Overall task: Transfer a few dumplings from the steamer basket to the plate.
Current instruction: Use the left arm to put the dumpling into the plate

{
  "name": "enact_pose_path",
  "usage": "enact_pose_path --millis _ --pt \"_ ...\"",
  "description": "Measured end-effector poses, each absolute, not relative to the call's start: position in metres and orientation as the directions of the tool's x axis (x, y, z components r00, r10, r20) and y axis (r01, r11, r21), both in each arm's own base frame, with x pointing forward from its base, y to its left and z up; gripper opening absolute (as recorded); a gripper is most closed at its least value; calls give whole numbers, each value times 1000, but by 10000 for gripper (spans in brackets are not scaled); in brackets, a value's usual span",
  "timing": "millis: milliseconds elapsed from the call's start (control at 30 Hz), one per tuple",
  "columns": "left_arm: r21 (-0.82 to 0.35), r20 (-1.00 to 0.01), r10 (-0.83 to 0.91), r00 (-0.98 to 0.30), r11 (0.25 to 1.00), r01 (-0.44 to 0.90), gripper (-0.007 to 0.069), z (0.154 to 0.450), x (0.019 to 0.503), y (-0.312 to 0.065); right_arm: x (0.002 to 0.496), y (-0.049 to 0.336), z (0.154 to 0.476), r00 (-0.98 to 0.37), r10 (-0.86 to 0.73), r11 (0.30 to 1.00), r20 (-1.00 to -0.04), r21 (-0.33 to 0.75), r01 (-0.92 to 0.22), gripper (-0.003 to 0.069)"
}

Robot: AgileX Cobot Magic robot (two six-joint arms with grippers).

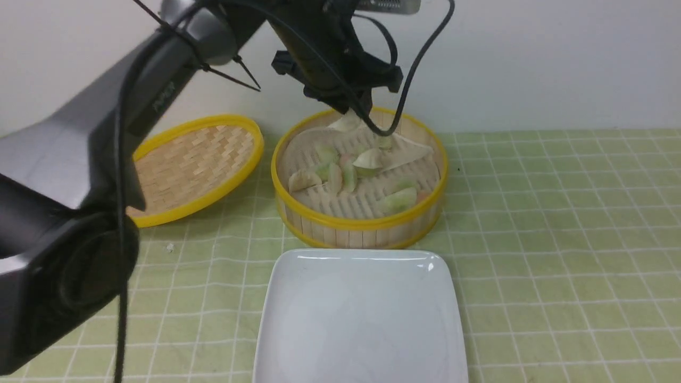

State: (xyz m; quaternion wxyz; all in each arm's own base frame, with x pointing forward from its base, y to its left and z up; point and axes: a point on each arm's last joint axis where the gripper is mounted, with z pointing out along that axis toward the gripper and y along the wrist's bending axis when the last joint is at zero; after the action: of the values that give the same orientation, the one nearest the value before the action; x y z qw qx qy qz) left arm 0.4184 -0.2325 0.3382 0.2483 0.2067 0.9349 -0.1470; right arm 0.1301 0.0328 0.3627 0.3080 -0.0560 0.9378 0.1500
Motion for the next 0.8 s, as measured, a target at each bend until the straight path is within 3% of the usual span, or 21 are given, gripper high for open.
enact_pose_path --millis 200,300,367,500,700,800 --pt "-191 -370 433 -822 830 524 183 327 345 -239 130 33 363 -804 -11 947 -594 251 -198 -15" --pt "-218 -193 481 -855 829 516 183 283 310 -236 130 33 363 -804 -11 948 -594 250 -198 -15" --pt "-237 -140 474 -869 836 494 183 261 302 -233 130 33 363 -804 -11 947 -594 251 -198 -15" --pt "-238 -112 450 -886 854 463 183 224 300 -231 130 33 363 -804 -10 947 -594 253 -199 -15" --pt "-233 -115 460 -881 849 474 183 210 305 -235 141 37 363 -819 -26 937 -573 272 -219 -15" --pt "-238 -108 477 -872 839 489 256 208 304 -235 163 42 368 -827 -55 919 -559 296 -261 -15"
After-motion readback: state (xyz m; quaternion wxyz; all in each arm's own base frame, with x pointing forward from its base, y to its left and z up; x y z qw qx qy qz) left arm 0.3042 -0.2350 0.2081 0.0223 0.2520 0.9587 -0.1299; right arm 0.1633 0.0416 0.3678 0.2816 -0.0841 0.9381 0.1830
